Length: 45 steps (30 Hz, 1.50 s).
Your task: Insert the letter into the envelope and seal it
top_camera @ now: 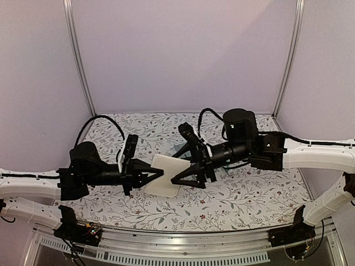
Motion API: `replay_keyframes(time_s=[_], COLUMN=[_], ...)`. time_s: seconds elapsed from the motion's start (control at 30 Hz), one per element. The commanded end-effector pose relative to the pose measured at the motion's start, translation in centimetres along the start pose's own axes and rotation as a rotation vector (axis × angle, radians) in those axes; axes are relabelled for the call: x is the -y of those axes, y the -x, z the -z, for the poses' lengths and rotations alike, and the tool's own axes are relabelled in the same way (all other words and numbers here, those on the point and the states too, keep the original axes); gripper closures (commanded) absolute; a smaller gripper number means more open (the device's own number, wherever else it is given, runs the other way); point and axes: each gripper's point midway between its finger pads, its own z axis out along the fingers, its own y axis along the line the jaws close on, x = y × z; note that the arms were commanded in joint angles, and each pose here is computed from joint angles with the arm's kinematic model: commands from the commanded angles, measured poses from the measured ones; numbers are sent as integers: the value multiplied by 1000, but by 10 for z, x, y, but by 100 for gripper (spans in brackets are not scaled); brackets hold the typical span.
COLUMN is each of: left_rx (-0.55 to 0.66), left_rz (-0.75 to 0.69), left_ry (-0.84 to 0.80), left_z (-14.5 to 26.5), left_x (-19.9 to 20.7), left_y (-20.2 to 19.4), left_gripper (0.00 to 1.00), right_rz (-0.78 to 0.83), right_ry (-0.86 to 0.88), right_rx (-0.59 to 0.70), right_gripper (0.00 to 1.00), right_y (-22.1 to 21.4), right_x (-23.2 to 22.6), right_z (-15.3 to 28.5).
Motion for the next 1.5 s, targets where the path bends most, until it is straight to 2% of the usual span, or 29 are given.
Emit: replay_keyframes(time_s=[0.0, 0.23, 0.3, 0.43, 0.73, 0.87, 0.97, 1.07, 1.3, 1.37, 1.47], left_rx=[84, 241, 263, 300, 332, 343, 346, 348, 351, 350, 349], left_rz=[4, 21, 30, 46, 73, 84, 85, 83, 84, 85, 86], left_ry=[40, 11, 11, 18, -11, -28, -29, -29, -19, -17, -10], left_z=[8, 34, 37, 42, 44, 45, 45, 46, 47, 46, 46], left_x=[0, 13, 14, 13, 16, 19, 19, 19, 17, 17, 15], left_y=[19, 42, 45, 49, 52, 53, 53, 53, 52, 52, 52], left_gripper=[100, 100, 100, 100, 100, 100, 100, 100, 100, 100, 100], right_rz=[-75, -172, -177, -142, -109, -105, -104, -105, -113, -113, -115], right_ry=[-99, -60, -54, -12, 27, 14, 6, -4, -12, -17, -28], right_rx=[130, 369, 393, 414, 508, 520, 526, 536, 537, 538, 543], right_gripper=[1, 1, 1, 9, 38, 48, 51, 60, 87, 98, 100], right_y=[19, 27, 27, 30, 44, 49, 50, 52, 52, 51, 50], right_x=[12, 3, 0, -10, -13, -9, -6, -4, -2, -1, 0], right_z=[7, 20, 16, 0, -13, -20, -24, -27, -34, -34, -33])
